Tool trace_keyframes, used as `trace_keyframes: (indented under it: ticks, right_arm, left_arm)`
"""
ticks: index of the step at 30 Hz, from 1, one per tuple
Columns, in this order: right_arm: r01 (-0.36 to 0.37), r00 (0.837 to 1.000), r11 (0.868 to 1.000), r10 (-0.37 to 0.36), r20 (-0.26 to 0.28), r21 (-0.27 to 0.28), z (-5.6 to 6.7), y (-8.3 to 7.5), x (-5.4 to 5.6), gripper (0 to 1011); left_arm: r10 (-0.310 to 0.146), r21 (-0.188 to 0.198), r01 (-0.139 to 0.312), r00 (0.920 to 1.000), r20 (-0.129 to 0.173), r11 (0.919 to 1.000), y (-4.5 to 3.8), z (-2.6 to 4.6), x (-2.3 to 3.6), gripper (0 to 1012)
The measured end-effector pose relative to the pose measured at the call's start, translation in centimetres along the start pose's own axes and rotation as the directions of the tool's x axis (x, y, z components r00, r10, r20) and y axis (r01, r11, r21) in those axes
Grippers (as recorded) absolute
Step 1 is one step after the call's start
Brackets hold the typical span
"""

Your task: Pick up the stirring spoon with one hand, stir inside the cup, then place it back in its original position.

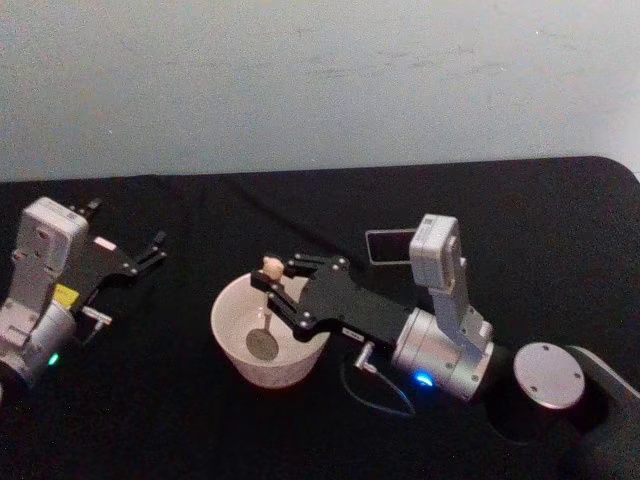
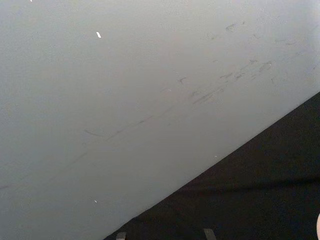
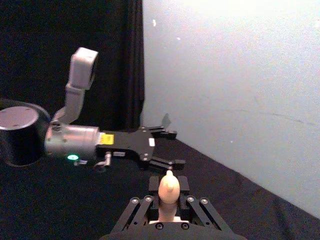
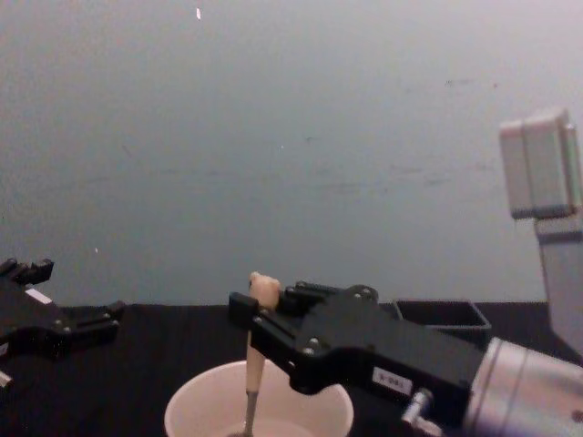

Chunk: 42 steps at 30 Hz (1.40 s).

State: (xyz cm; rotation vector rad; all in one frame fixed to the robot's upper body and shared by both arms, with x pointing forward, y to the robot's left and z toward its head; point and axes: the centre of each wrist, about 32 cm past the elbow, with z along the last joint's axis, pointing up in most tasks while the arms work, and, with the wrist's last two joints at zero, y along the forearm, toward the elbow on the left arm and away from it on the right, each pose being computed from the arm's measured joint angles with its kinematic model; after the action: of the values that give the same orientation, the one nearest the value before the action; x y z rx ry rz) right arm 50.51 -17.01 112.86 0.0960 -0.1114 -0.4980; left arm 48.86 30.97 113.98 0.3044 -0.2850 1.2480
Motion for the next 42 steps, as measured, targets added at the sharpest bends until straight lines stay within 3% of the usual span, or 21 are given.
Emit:
trace_keyframes:
  ticks: [7, 16, 29, 36, 42]
  right_arm:
    - [0.061, 0.998, 0.998, -0.061, 0.017, 0.003, -0.2, 1.2, 1.0, 212]
    - [0.112, 0.993, 0.994, -0.112, 0.032, -0.001, -0.2, 1.0, 2.2, 212]
    - [0.122, 0.992, 0.992, -0.122, 0.039, -0.005, -0.2, 0.4, 2.5, 212]
    - [0.118, 0.992, 0.993, -0.118, 0.051, -0.007, 0.0, -0.9, 2.7, 212]
    - [0.085, 0.996, 0.996, -0.084, 0.041, -0.015, 0.2, -2.1, 2.1, 212]
  left_arm:
    - [0.000, 0.000, 0.000, 1.0000, 0.000, 1.0000, 0.00, 0.00, 0.00, 1001]
    - [0.000, 0.000, 0.000, 1.0000, 0.000, 1.0000, 0.00, 0.00, 0.00, 1001]
    - [0.000, 0.000, 0.000, 1.0000, 0.000, 1.0000, 0.00, 0.00, 0.00, 1001]
    - [0.000, 0.000, 0.000, 1.0000, 0.000, 1.0000, 0.00, 0.00, 0.00, 1001]
    - [0.000, 0.000, 0.000, 1.0000, 0.000, 1.0000, 0.00, 0.00, 0.00, 1001]
